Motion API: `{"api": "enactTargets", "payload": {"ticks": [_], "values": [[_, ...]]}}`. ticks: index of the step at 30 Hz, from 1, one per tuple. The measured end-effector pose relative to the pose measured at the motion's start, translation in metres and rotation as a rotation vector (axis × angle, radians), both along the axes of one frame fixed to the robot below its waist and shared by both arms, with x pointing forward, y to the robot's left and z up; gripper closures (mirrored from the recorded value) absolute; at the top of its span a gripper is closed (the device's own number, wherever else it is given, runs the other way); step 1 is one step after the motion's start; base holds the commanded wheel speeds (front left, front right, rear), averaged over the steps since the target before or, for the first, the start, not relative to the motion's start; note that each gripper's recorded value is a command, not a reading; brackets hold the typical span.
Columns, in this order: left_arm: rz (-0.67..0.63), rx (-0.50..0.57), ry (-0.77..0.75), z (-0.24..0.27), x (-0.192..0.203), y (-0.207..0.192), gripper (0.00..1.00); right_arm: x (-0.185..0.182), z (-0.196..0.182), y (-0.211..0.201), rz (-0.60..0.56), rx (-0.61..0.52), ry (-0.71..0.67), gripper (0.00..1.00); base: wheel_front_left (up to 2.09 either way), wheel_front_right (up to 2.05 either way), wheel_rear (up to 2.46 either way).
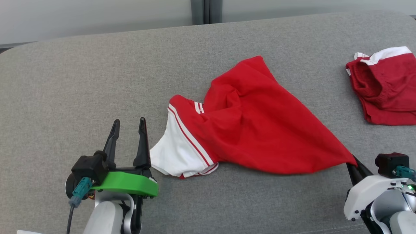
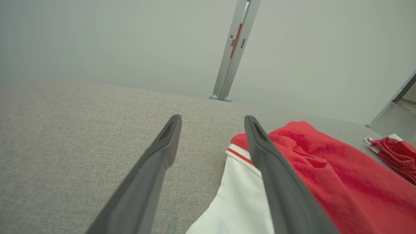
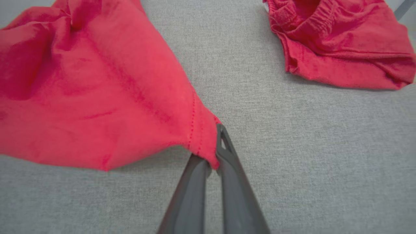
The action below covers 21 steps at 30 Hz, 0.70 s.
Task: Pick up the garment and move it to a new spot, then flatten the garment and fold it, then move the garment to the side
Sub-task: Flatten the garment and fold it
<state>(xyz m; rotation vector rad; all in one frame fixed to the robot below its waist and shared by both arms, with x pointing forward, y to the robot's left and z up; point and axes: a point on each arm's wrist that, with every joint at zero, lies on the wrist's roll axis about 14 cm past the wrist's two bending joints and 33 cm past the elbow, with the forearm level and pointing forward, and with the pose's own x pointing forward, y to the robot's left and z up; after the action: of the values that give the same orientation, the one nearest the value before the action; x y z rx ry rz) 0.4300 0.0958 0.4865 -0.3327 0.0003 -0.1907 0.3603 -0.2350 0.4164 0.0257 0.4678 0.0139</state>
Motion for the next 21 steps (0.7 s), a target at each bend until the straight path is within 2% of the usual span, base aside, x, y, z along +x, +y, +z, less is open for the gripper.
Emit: {"api": "enactTargets", "payload": {"ticks": [5, 11, 16, 21], "values": [[0.005, 0.002, -0.003, 0.002, -0.003, 0.002, 0.00, -0.006, 0.006, -0.008, -0.059, 0.035, -0.009, 0.00, 0.00, 0.00, 0.00], [0.013, 0.005, -0.005, 0.004, -0.011, 0.005, 0.00, 0.005, 0.056, -0.027, -0.073, -0.009, -0.140, 0.00, 0.00, 0.00, 0.00], [0.016, 0.007, -0.009, 0.006, -0.014, 0.008, 0.00, 0.031, 0.063, 0.001, 0.034, 0.001, -0.128, 0.00, 0.00, 0.00, 0.00], [0.029, 0.010, -0.001, 0.003, -0.015, 0.013, 0.00, 0.058, 0.034, 0.025, 0.153, -0.031, -0.011, 0.00, 0.00, 0.00, 0.00]]}}
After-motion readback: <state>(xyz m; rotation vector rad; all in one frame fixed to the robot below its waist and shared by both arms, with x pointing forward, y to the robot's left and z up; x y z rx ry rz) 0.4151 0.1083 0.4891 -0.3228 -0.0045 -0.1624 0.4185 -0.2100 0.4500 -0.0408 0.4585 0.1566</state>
